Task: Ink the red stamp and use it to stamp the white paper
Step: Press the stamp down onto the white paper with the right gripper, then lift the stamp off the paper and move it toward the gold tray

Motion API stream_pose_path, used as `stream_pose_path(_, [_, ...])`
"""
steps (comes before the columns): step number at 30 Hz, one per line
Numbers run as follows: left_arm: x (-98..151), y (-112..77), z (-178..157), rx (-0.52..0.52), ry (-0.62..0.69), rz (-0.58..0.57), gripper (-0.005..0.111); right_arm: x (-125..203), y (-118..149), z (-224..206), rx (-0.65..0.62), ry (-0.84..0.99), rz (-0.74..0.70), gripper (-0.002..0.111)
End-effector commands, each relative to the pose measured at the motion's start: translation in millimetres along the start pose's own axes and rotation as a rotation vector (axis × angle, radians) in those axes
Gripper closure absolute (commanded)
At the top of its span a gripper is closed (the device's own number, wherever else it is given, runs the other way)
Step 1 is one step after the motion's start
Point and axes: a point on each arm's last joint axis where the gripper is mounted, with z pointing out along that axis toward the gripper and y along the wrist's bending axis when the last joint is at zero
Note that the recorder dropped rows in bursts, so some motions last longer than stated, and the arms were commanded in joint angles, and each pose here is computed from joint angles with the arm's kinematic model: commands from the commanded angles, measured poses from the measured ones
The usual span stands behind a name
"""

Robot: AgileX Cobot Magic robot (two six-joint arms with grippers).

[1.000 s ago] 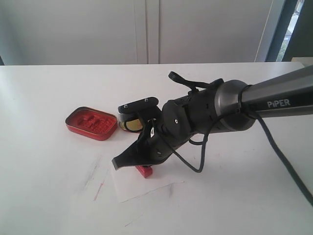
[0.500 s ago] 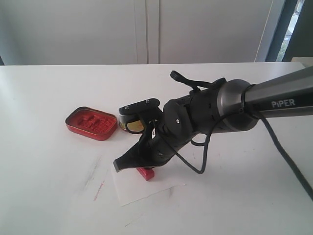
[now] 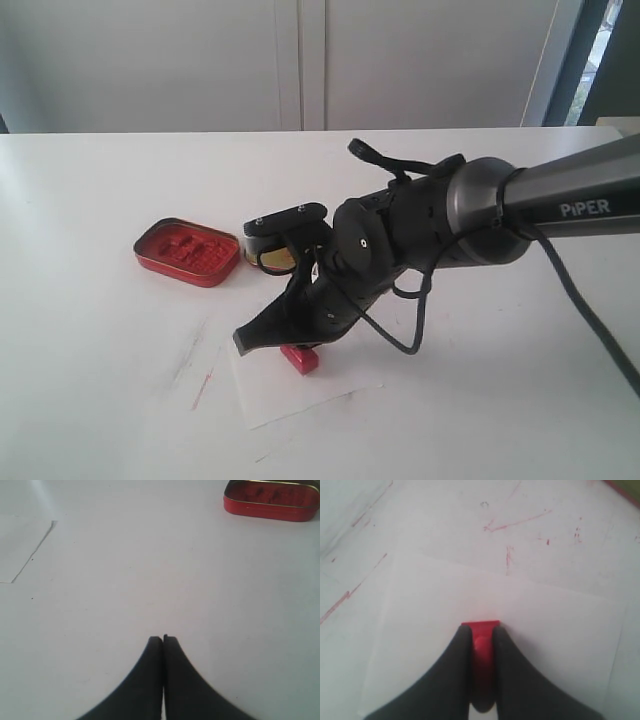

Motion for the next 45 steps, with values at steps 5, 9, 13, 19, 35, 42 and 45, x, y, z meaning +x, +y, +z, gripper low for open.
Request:
stream_pose_path(5, [3.1,-0.5,0.8,0.003,0.014,-0.004,0.107,-3.5,0.6,-11.5,-0.001,-0.025,-0.002,0.108])
stream_pose_path(9, [3.1,-0.5,0.8,0.003,0.014,-0.004,0.107,-5.7,0.4,-12.2,0.002,-0.048,-0.012,0.108])
stream_pose_path(13, [3.1,-0.5,0.8,0.003,0.014,-0.004,0.107,-8.8,1.0,-13.5,0.000,-0.059,-0.019,0.108])
stream_pose_path(19, [3.1,-0.5,0.8,0.003,0.014,-0.004,0.107,-19.7,2.9,-21.3,0.003,-0.098,-0.038,0.108])
stream_pose_path(35, [3.1,-0.5,0.8,0.003,0.014,-0.004,0.107,-40.6,-47.6,-39.3,0.028,-0.123,0.147,0.108])
stream_pose_path(42, [3.1,-0.5,0.8,0.003,0.014,-0.004,0.107,-45.2,-72.2,-45.0,-0.060,-0.160,0.245,0.108])
stream_pose_path(45, [3.1,-0.5,0.8,0.003,0.014,-0.004,0.107,-44.6,-77.0,-45.9,-0.079,-0.157,0.272,0.108])
